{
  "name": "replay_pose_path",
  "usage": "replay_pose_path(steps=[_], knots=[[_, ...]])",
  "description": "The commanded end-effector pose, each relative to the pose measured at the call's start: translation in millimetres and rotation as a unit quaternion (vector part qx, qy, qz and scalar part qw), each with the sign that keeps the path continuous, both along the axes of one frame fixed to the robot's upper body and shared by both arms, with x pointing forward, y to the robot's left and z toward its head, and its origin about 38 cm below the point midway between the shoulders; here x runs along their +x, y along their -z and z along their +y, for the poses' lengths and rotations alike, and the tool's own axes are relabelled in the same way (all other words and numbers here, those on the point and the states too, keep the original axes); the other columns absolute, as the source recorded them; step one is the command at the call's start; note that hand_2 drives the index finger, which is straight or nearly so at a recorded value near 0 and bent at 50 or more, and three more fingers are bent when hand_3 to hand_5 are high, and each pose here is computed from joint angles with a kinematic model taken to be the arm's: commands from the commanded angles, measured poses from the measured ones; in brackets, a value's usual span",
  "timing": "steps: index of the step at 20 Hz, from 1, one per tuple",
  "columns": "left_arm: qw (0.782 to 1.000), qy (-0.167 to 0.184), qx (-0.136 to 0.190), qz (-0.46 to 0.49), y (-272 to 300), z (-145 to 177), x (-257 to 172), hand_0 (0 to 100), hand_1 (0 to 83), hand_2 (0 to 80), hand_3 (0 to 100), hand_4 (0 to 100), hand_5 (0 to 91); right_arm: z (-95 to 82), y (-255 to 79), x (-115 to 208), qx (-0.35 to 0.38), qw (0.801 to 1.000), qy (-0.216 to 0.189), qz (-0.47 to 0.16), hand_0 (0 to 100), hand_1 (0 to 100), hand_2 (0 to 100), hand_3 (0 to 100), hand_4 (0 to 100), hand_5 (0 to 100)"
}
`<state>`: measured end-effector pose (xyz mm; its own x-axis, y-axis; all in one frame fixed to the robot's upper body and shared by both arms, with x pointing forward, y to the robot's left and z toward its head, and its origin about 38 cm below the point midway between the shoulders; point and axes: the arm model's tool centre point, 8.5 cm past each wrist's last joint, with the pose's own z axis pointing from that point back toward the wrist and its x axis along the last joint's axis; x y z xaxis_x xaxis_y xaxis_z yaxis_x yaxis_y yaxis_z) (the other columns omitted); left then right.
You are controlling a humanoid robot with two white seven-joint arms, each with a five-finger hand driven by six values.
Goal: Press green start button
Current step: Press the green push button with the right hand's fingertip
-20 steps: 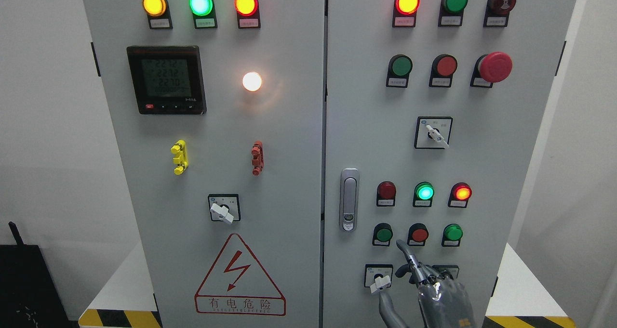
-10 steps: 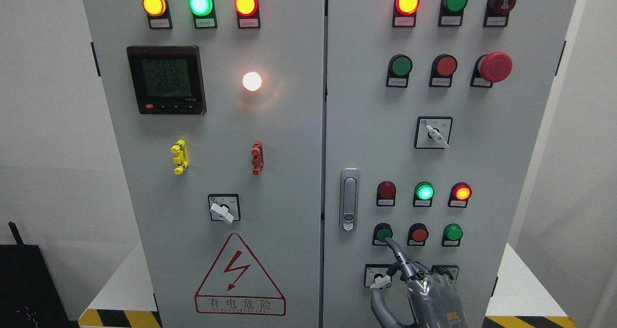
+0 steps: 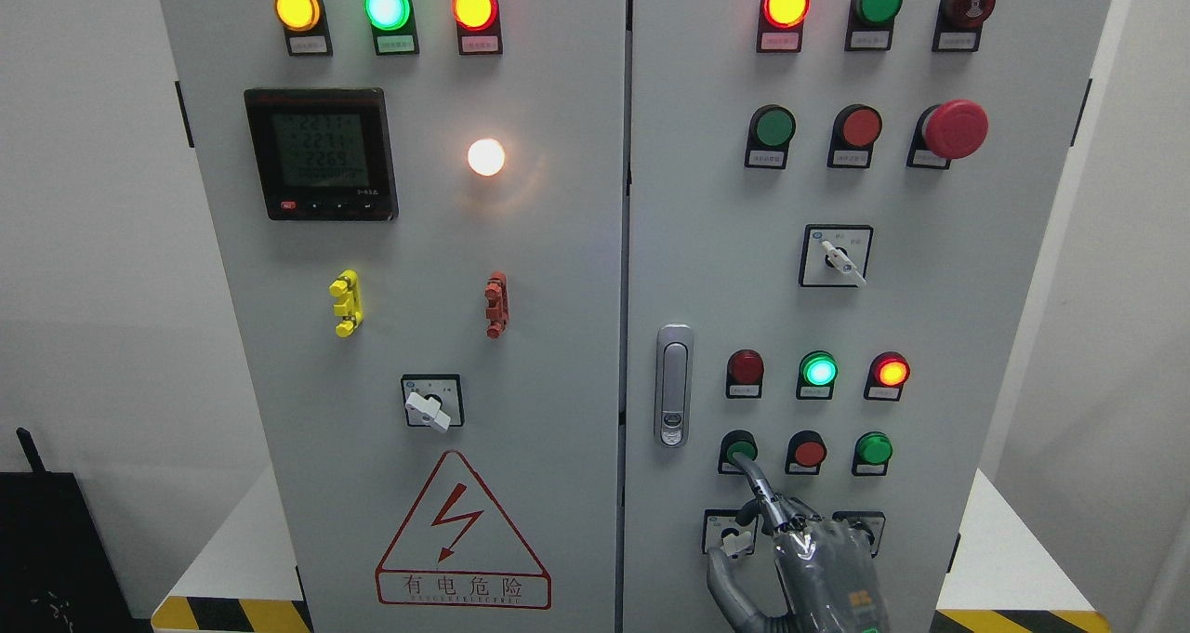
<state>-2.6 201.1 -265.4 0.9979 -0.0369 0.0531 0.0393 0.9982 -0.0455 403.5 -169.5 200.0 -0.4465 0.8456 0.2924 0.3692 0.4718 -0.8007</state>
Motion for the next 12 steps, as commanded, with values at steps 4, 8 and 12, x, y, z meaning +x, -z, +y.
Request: replay_pose_path(steps=[4,8,12], knots=[[1.0,0.0,0.0,0.0,0.0,0.0,-0.7,12,55.6,0.0,0,0,0.0,-9.8,7.2,6.0,0.004,1.0,0.014,0.01,62,37,0,55,66,81],[1.0,0.0,0.0,0.0,0.0,0.0,0.2,12,55.6,0.0,0,0,0.0,-9.9,8.2,6.3,0.005,1.0,0.015,0.012,63,37,0,55,66,81],[1.0,0.0,0.0,0.0,0.0,0.0,0.2,12,55.6,0.0,0,0,0.0,-10.4,12.8,9.6,0.005,1.0,0.016,0.019,63,37,0,56,66,81]])
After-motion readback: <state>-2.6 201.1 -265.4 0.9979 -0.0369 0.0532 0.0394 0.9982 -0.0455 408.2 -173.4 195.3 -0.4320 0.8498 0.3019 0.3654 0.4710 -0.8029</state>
